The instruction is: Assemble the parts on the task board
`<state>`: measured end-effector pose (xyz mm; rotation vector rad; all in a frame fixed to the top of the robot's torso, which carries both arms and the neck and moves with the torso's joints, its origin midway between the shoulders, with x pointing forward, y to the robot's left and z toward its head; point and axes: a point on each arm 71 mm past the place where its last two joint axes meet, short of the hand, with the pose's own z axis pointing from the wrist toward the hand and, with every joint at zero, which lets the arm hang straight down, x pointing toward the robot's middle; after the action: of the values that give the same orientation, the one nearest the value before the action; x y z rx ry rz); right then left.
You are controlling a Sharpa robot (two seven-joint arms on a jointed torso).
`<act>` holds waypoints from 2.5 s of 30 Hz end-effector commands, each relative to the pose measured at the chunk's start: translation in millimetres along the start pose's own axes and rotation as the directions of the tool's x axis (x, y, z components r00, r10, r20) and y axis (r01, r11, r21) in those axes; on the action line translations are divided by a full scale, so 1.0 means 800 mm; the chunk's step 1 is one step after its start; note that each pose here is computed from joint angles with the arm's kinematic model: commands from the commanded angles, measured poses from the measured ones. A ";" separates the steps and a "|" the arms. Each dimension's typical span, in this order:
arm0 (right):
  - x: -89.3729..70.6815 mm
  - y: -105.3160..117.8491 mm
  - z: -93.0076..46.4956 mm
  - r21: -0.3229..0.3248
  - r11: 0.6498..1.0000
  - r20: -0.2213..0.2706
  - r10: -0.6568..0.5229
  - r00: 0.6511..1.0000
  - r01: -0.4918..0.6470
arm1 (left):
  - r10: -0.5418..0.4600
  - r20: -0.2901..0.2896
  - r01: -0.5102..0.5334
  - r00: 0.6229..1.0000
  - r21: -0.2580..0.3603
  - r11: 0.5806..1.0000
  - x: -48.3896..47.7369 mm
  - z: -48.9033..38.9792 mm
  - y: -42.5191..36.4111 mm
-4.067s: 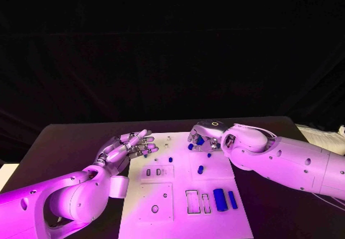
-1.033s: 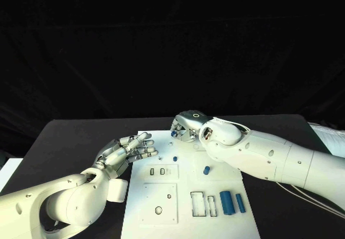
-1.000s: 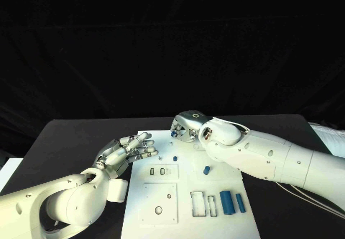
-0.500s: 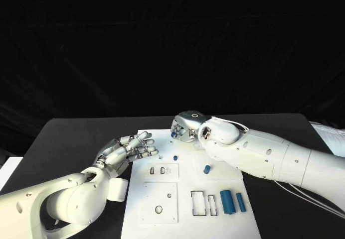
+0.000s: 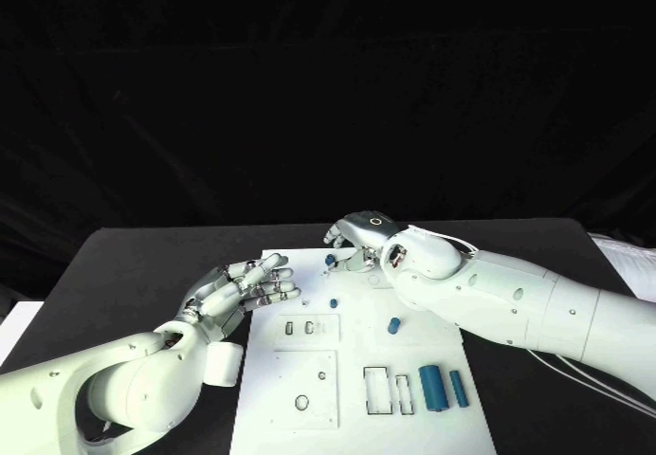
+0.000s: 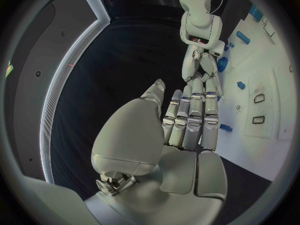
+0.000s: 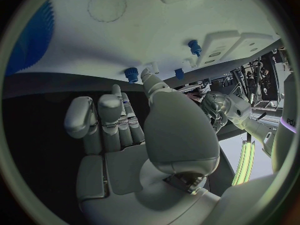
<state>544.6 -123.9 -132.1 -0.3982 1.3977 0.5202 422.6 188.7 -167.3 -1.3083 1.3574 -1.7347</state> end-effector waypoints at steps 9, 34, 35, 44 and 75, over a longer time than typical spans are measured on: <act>-0.038 -0.047 -0.055 0.106 0.984 0.020 0.145 0.989 -0.146 | -0.015 -0.011 0.015 1.000 0.000 1.000 -0.001 0.001 -0.0012; -0.027 -0.103 -0.084 0.289 0.947 -0.143 0.189 0.972 -0.142 | -0.020 -0.016 0.020 1.000 -0.003 1.000 -0.002 0.003 0.0004; -0.026 -0.103 -0.083 0.289 0.947 -0.146 0.189 0.971 -0.141 | -0.020 -0.017 0.020 1.000 -0.003 1.000 -0.002 0.003 0.0004; -0.016 -0.102 -0.079 0.288 0.948 -0.165 0.190 0.968 -0.137 | -0.020 -0.017 0.020 1.000 -0.003 1.000 -0.002 0.003 0.0004; -0.004 -0.093 -0.074 0.250 0.967 -0.192 0.107 0.975 -0.056 | -0.020 -0.017 0.020 1.000 -0.006 1.000 -0.003 0.004 0.0006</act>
<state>539.4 -220.2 -135.5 -0.1358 1.6639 0.4202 426.6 191.8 -170.1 -1.3255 1.3614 -1.7298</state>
